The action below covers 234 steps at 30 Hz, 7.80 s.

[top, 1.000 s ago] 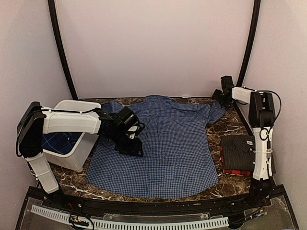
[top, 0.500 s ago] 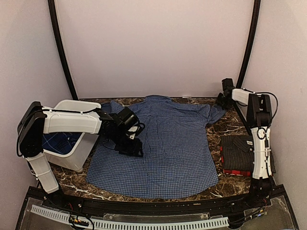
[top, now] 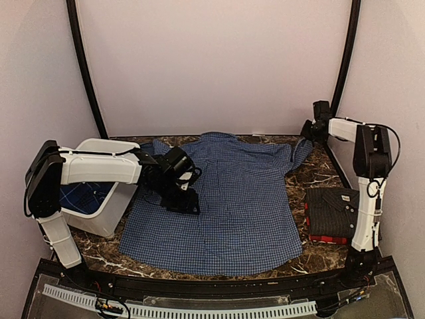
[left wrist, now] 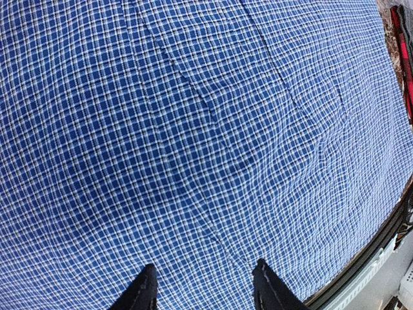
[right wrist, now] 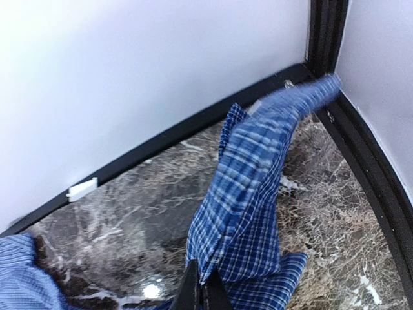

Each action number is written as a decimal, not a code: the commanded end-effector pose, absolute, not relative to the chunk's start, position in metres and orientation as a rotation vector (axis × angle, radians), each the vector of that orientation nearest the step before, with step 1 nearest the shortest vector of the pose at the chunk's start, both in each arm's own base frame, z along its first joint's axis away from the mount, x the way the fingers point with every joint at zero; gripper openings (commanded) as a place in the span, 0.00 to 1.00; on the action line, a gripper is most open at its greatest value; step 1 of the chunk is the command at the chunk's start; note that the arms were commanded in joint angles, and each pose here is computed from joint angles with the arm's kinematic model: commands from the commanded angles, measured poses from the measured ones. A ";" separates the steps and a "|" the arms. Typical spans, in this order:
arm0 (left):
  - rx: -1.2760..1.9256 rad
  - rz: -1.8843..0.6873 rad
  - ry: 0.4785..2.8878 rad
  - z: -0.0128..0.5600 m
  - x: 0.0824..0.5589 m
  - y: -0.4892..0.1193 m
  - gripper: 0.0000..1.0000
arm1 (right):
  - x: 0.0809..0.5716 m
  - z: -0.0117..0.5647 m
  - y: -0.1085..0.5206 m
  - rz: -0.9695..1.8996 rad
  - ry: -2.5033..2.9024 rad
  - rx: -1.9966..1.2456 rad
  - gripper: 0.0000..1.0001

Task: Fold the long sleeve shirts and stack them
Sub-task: Pick up the sleeve from the corner of the board, then adjust the sleeve at the center of the board, then pass from the right arm to the left, then pick up the corner of the shirt from the center of the board.

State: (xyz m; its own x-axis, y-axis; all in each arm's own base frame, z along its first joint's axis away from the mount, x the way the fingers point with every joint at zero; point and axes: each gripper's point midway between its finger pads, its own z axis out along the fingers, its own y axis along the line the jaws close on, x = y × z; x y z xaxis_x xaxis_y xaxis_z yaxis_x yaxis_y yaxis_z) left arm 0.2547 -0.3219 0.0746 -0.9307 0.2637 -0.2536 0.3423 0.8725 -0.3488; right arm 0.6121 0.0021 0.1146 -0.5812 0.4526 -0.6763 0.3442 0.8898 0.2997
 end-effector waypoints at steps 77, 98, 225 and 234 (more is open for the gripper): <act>0.184 -0.998 2.694 0.117 0.289 -0.322 0.51 | 0.373 0.096 0.314 0.477 2.321 -0.572 0.94; 0.184 -0.994 2.682 0.121 0.289 -0.320 0.51 | 0.415 0.115 0.265 0.669 2.424 -0.050 0.83; -0.250 -1.459 2.440 0.141 0.402 -0.396 0.00 | 0.298 0.145 0.322 0.382 2.124 -0.568 0.68; -0.021 -1.278 2.283 0.216 0.438 -0.393 0.00 | 0.267 0.123 0.232 0.320 2.448 -0.144 0.69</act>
State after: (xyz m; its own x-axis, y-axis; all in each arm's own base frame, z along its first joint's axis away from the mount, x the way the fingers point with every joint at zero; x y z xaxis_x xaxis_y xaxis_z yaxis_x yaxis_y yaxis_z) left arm 0.4287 -0.4061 0.1838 -0.9157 -0.2847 -0.2836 0.1216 0.4764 -0.8708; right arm 0.2921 0.2762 0.1486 -0.6257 -0.1464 -0.7662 -0.3823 0.9138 0.1376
